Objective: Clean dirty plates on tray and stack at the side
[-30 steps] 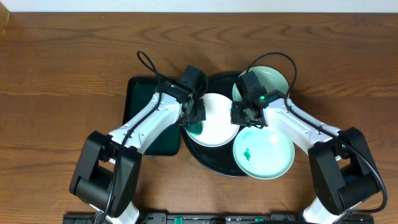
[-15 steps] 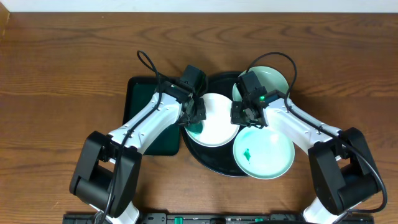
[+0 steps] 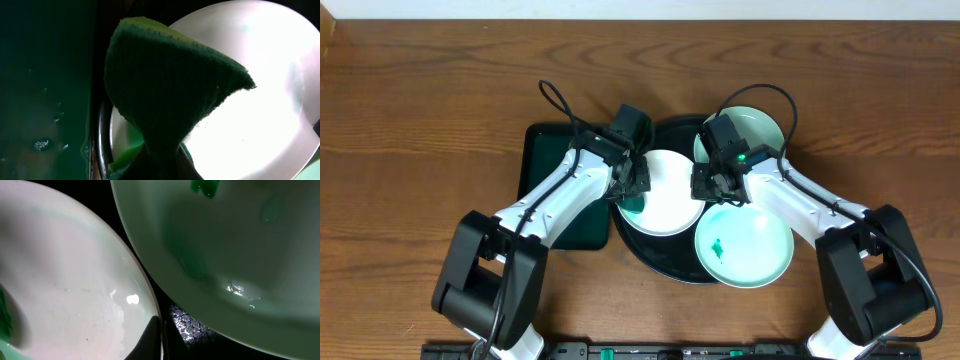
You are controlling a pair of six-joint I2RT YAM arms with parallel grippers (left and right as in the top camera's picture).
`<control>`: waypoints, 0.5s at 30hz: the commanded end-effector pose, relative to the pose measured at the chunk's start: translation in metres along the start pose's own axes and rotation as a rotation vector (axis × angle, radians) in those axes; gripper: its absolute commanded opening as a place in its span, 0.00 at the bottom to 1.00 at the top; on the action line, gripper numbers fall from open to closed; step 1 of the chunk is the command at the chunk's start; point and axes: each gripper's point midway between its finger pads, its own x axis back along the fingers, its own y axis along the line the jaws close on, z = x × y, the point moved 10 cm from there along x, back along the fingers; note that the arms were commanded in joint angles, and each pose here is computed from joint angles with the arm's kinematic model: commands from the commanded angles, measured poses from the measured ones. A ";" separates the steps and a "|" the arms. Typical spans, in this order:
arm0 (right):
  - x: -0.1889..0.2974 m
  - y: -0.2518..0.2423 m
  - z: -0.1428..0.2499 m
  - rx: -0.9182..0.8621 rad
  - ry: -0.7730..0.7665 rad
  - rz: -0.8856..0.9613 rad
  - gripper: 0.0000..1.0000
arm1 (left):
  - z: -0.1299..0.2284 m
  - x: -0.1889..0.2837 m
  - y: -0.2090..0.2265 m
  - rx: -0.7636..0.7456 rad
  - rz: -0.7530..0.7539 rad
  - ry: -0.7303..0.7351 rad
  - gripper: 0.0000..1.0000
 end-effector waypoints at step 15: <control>-0.005 0.001 0.003 0.013 0.005 0.013 0.01 | -0.001 -0.002 -0.002 0.007 -0.022 -0.019 0.07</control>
